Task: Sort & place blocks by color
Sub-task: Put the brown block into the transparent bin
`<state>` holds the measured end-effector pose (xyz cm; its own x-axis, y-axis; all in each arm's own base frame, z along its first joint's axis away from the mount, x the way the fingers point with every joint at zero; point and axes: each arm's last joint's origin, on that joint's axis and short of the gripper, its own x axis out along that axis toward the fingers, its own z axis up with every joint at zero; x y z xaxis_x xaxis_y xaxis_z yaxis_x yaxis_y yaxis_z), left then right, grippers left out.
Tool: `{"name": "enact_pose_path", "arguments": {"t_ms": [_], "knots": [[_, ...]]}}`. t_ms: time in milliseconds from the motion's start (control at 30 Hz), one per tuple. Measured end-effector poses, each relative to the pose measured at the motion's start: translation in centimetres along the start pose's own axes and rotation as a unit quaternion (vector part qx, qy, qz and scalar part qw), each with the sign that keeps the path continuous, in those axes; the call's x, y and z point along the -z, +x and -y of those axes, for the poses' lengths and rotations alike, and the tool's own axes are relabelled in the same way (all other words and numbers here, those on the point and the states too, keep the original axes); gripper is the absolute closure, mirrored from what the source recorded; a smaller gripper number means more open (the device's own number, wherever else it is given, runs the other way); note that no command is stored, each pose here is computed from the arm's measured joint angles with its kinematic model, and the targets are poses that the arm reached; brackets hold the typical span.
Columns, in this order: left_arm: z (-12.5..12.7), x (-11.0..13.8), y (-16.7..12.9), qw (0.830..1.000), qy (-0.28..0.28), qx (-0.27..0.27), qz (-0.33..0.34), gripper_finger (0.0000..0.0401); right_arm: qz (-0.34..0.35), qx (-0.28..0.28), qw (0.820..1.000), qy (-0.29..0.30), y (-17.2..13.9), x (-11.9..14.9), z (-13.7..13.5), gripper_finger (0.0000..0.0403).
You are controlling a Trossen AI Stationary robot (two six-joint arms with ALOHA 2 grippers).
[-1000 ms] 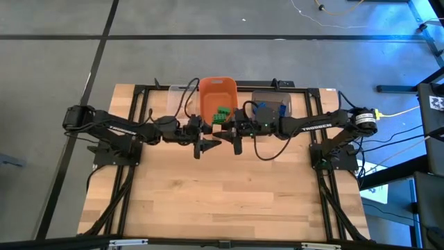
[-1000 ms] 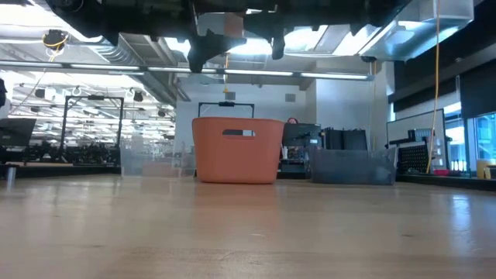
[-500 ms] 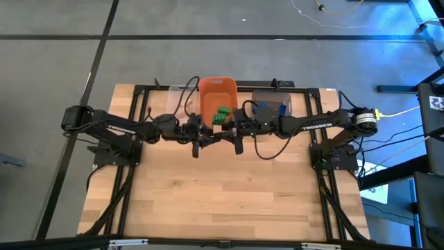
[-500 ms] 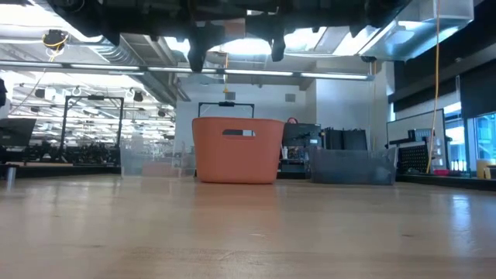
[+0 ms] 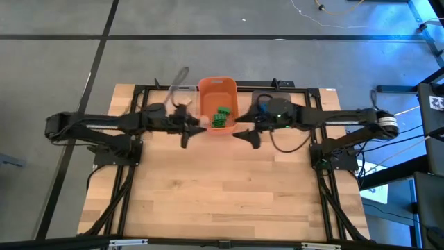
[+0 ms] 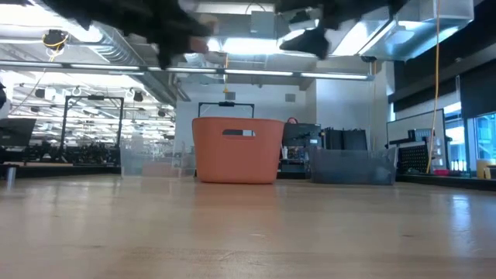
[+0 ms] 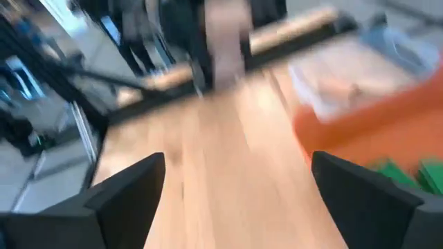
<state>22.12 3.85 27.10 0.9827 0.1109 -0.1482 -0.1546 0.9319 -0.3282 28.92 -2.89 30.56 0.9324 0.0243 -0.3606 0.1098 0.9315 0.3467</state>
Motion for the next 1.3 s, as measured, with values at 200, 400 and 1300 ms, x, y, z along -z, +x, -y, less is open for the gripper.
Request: {"name": "enact_pose_path", "arguments": {"t_ms": [200,400,1300], "knots": [[0.1,-2.6,-5.8,0.994,0.031,-0.064,0.079,0.0283,-0.055,0.023,0.998,0.010,-3.2,1.0,0.1,0.0035],[0.3,-2.9,-9.0,0.987,0.025,-0.056,0.148,0.0283,0.057,0.002,0.997,0.051,-3.9,3.3,0.9,0.0034],[-3.7,-3.5,-5.6,0.965,-0.049,-0.254,0.046,0.0283,0.230,-0.056,0.970,0.060,-4.2,4.3,0.3,0.0034]]}}
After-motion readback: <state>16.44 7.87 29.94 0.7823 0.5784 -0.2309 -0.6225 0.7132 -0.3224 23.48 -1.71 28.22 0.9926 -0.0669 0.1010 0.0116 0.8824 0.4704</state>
